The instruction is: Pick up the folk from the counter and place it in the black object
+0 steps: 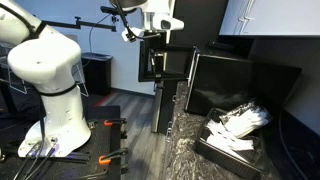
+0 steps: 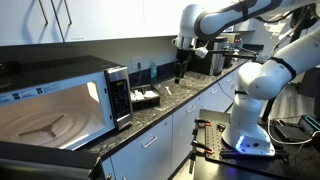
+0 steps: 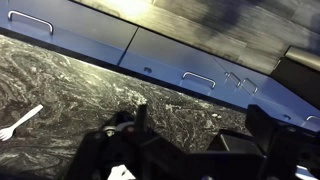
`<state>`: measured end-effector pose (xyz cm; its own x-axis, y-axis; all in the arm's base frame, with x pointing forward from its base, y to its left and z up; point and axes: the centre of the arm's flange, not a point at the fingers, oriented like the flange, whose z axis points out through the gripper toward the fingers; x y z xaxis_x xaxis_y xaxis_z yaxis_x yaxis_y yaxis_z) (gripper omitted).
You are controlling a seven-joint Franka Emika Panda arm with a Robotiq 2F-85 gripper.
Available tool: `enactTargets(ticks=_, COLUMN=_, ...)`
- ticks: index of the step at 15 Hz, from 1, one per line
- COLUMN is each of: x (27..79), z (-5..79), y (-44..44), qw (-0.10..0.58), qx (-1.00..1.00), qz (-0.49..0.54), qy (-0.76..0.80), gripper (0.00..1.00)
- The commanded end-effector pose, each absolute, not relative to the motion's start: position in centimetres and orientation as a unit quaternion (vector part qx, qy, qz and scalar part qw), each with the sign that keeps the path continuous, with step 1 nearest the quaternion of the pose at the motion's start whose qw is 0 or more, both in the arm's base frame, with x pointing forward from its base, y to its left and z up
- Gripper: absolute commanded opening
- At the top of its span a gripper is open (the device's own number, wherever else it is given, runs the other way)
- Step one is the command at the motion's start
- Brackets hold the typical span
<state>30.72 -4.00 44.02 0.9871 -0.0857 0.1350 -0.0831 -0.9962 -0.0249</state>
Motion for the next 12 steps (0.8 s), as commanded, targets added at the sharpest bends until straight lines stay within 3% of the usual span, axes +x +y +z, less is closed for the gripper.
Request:
enactTargets(ticks=1, x=30.7, z=44.0, y=-4.0, qw=0.01, qx=-0.997, qz=-0.068, qy=0.042, gripper=1.0)
enactTargets(ticks=12, x=31.5, z=47.7, y=-14.8, qw=-0.029, qx=-0.963, qz=-0.173, qy=0.207, gripper=1.0)
